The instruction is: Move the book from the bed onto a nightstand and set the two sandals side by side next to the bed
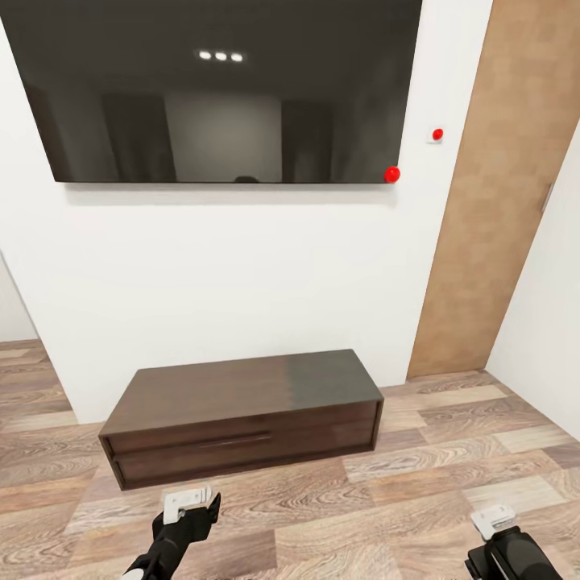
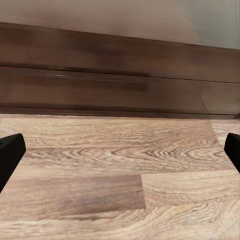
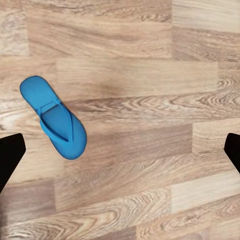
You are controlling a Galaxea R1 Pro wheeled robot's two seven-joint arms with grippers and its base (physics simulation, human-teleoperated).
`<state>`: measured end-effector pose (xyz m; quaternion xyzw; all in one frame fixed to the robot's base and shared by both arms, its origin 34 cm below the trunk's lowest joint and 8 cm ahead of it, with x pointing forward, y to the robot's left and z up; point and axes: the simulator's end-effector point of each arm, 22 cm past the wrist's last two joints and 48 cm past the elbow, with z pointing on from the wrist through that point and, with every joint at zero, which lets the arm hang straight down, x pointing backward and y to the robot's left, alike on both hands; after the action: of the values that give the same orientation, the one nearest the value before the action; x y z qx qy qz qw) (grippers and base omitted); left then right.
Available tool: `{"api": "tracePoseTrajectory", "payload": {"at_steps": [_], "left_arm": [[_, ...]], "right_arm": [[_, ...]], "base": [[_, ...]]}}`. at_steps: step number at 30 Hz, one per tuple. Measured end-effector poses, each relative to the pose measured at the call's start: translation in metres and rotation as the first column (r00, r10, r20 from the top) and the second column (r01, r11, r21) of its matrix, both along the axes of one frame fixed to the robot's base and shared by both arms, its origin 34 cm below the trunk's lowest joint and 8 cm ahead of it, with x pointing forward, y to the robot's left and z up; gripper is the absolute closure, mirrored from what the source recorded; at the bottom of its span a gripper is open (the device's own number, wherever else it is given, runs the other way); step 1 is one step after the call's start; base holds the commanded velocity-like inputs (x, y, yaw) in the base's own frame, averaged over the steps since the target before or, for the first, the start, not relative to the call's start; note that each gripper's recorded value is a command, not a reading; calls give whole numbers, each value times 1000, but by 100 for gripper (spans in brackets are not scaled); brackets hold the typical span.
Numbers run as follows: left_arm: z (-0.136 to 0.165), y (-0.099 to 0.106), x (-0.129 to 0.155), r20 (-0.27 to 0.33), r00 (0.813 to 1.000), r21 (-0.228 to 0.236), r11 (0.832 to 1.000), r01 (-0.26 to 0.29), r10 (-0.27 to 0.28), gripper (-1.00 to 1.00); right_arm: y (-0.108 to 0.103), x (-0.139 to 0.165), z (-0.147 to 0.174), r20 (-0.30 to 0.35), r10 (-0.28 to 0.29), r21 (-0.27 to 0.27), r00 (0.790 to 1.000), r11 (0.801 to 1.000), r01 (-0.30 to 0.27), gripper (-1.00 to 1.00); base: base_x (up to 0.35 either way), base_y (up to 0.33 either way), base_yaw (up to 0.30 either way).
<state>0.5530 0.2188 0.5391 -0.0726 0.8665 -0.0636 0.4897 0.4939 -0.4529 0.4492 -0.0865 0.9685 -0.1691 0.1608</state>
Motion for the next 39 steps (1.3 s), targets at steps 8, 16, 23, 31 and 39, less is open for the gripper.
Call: {"api": "tracePoseTrajectory", "payload": {"at_steps": [8,16,23,31,39], "left_arm": [[71,-35,22,142,984,-27,993,115,-110,-100],[91,-83,10,106,956,-82,956,283,-274,-100],[85,-94,1,123,920,-92,919,383,-372,-100],[71,-93,-4,133,907,-88,907,412,-400,-100],[56,-92,-7,139,908,-91,908,409,-395,-100]], "right_arm": [[-1,-4,-12,-5,-1,1,1000,1000,1,-100],[0,-4,-13,-6,-2,2,1000,1000,2,-100],[-1,-7,-23,-6,-2,2,1000,1000,2,-100],[-1,-10,-41,-6,-2,2,1000,1000,2,-100],[0,-13,-57,-2,-3,3,1000,1000,3,-100]], "base": [[0,0,0],[0,0,0],[0,0,0],[0,0,0],[0,0,0]]}}
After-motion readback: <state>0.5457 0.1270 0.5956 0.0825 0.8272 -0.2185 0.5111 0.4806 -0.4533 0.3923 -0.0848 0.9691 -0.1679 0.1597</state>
